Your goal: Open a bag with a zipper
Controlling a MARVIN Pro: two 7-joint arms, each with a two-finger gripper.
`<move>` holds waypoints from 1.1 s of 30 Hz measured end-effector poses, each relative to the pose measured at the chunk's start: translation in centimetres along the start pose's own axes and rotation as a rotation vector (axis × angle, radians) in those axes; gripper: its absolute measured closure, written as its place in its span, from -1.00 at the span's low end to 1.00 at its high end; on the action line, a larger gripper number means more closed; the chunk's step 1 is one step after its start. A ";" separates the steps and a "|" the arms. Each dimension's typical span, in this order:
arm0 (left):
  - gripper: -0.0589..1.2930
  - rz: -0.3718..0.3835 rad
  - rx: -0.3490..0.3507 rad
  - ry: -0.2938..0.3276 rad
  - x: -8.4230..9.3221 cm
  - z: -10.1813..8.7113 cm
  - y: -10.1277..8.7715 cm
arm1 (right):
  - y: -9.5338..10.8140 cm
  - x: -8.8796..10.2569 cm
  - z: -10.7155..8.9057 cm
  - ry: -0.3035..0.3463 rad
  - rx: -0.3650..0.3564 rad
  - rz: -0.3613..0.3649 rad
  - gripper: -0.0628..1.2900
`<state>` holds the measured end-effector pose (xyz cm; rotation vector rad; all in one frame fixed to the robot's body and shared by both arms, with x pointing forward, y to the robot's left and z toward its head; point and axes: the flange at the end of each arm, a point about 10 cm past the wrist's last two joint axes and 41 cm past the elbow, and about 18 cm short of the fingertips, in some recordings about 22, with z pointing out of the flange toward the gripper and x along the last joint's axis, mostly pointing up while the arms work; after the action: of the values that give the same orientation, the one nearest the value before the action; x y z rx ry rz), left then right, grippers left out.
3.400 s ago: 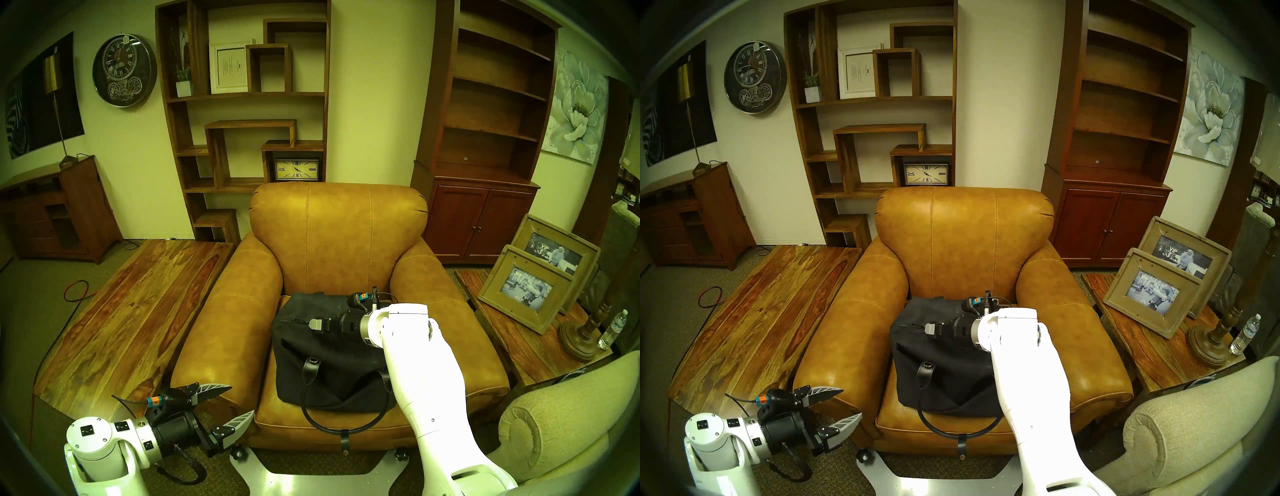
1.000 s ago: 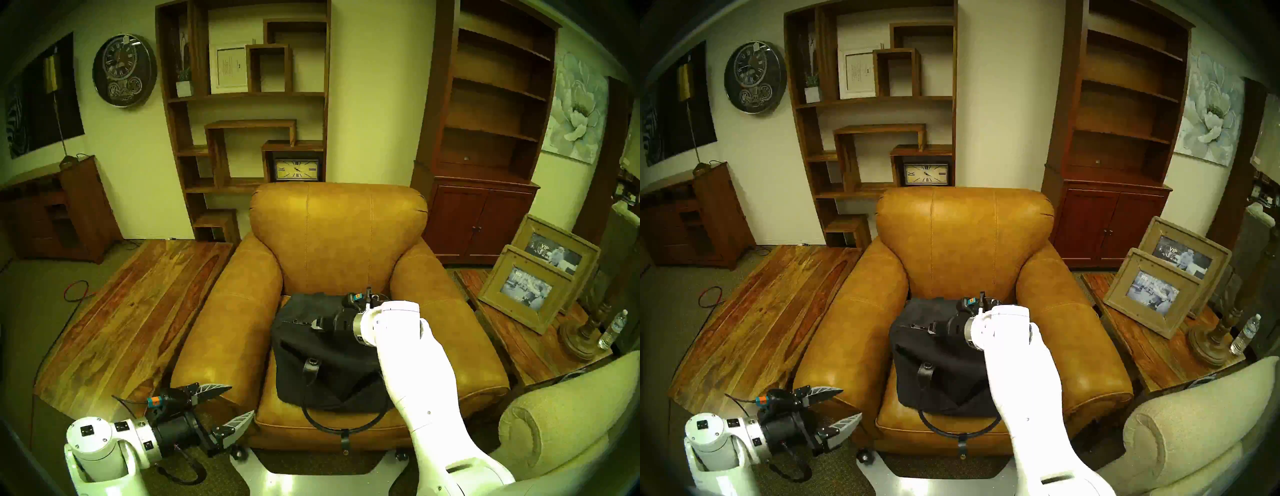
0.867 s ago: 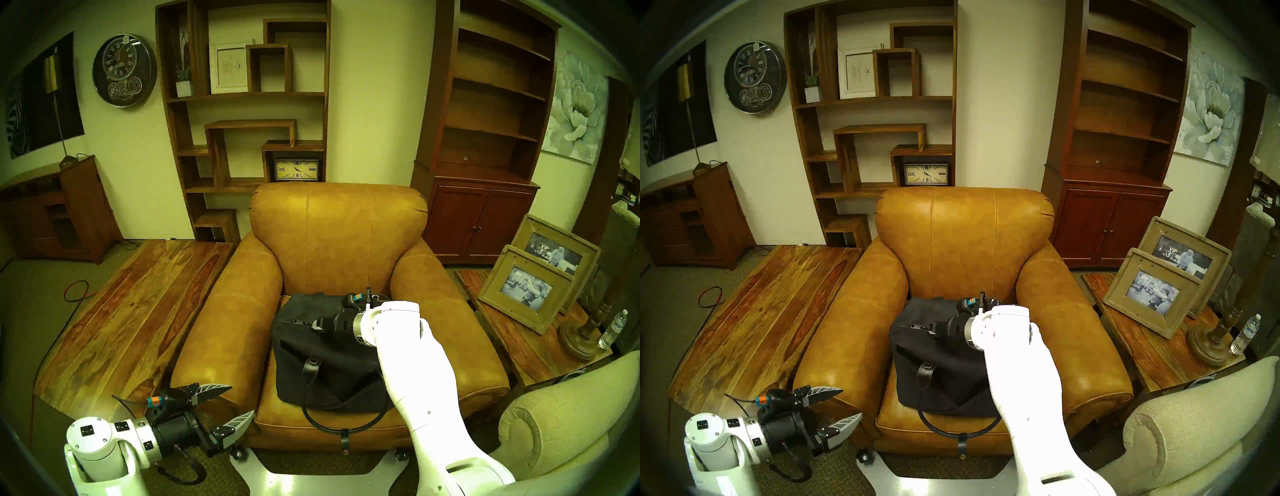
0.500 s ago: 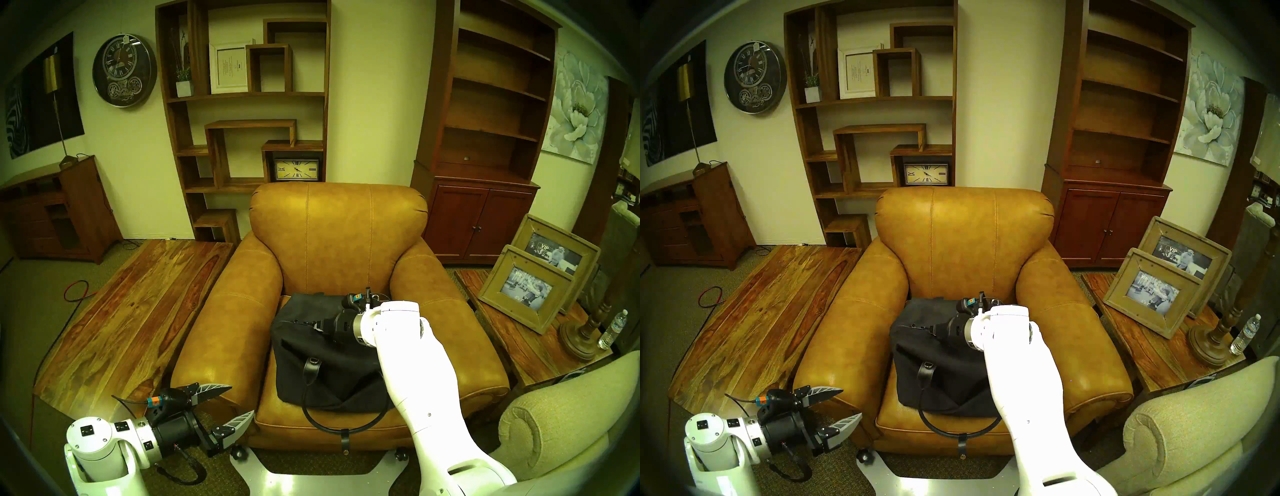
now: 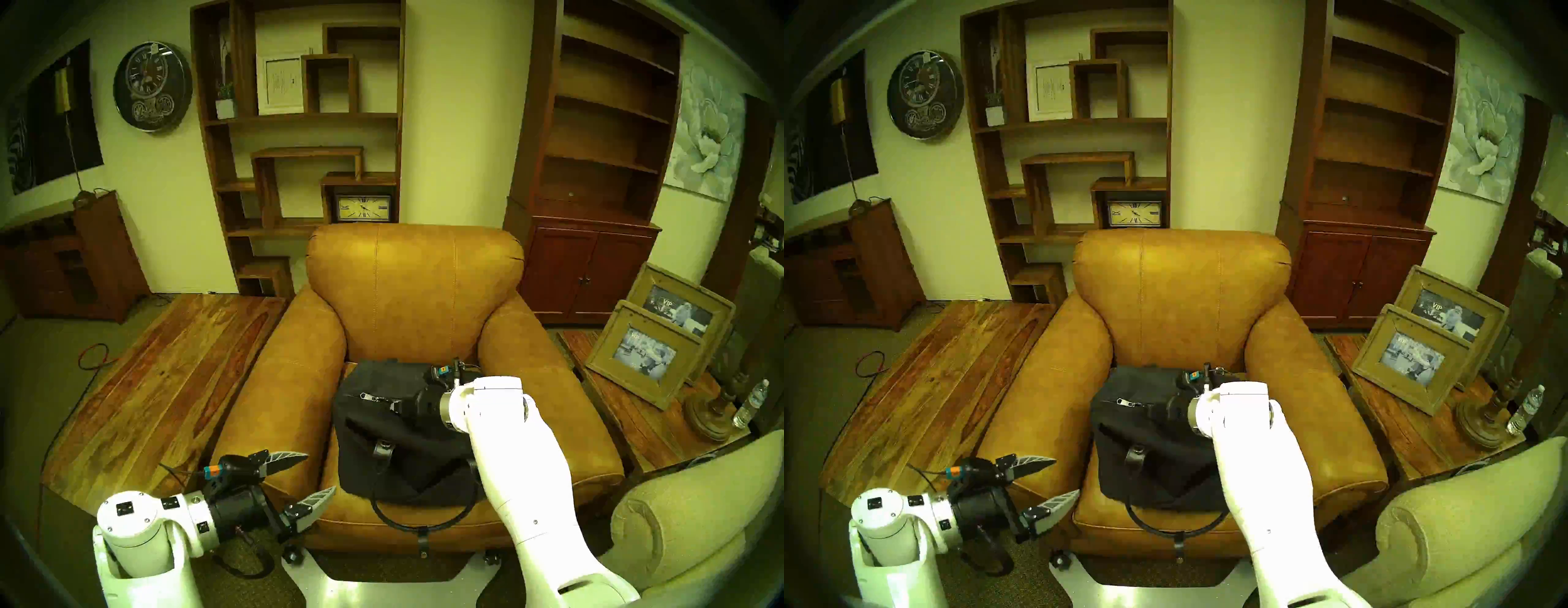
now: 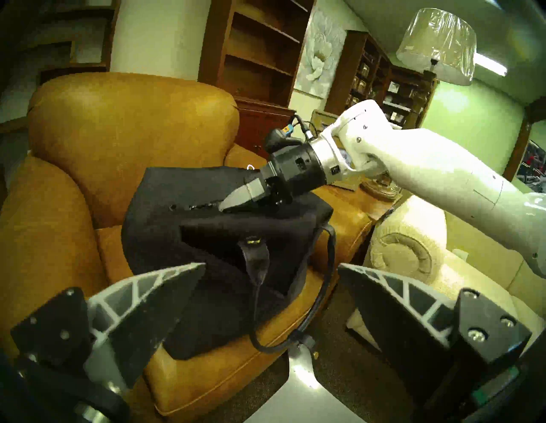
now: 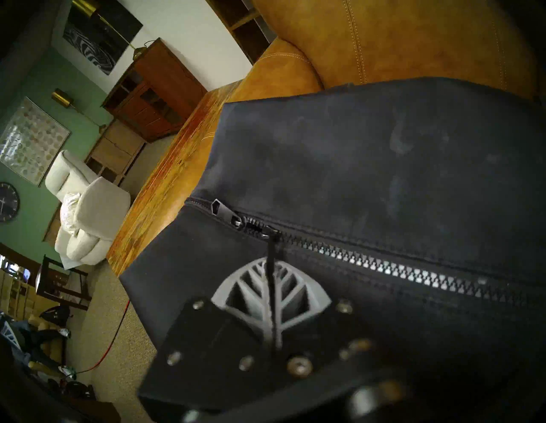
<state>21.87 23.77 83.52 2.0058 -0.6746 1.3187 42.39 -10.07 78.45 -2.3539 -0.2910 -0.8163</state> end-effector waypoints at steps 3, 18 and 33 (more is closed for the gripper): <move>-0.97 0.001 -0.017 0.001 1.0 1.2 -0.2 | 0.2 0.0 -0.3 0.002 0.002 -0.003 0.95; -0.97 -0.243 0.003 0.033 2.6 5.8 -3.2 | 1.7 0.1 -1.5 0.013 0.005 0.005 0.95; -0.97 -0.470 0.140 -0.071 3.5 9.2 -7.5 | 1.8 -0.1 -1.6 0.005 0.014 0.000 0.95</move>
<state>34.02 21.74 82.33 2.1584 -0.1222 1.0370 42.19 -12.49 78.49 -2.3390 -0.2935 -0.8169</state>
